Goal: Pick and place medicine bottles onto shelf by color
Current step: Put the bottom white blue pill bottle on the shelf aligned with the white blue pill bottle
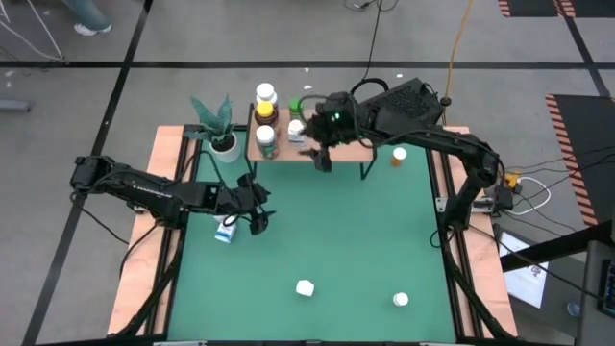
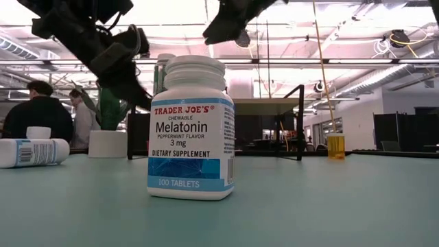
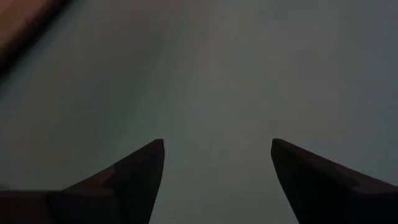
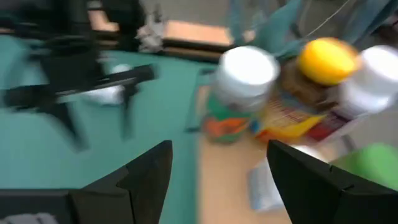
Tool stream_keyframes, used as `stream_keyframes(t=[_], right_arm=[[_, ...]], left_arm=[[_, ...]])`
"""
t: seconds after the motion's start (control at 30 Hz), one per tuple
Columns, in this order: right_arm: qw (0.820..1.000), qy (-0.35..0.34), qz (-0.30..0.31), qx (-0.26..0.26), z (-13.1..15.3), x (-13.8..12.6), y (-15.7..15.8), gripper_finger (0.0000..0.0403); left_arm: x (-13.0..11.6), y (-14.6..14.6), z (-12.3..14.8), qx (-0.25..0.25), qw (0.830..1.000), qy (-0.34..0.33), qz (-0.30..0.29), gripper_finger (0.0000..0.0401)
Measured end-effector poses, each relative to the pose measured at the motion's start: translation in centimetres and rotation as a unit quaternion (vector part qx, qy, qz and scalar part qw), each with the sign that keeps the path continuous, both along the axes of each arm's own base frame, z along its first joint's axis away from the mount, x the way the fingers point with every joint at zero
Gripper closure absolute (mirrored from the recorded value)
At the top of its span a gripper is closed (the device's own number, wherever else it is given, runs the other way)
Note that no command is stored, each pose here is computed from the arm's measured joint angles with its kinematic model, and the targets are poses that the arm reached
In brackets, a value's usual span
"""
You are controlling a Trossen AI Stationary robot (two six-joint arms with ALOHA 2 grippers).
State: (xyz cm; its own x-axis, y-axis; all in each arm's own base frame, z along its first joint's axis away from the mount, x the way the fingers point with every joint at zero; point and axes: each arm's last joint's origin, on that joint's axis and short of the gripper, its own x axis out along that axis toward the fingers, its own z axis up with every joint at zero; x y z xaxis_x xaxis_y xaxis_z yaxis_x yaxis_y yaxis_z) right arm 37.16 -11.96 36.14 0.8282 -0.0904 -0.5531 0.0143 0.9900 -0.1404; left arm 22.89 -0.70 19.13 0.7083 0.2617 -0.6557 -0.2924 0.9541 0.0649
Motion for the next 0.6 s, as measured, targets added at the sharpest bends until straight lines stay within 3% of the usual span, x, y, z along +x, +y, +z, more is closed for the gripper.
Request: stream_keyframes(t=[0.1, 0.33, 0.6], right_arm=[[0.999, 0.026, 0.018, 0.028, -2.0, -0.4, 2.8, 0.0145], [0.999, -0.020, 0.025, 0.002, -9.1, -2.6, 9.1, 0.0145], [0.994, -0.091, 0.029, 0.050, -14.7, -7.0, 11.4, 0.0145]], left_arm=[[-0.8, 0.0, -0.4, -0.028, 0.998, 0.055, 0.034, 0.0105], [-2.8, -1.1, -1.3, -0.083, 0.979, 0.149, 0.109, 0.0105], [-4.7, -2.3, -1.4, -0.163, 0.943, 0.229, 0.177, 0.0105]])
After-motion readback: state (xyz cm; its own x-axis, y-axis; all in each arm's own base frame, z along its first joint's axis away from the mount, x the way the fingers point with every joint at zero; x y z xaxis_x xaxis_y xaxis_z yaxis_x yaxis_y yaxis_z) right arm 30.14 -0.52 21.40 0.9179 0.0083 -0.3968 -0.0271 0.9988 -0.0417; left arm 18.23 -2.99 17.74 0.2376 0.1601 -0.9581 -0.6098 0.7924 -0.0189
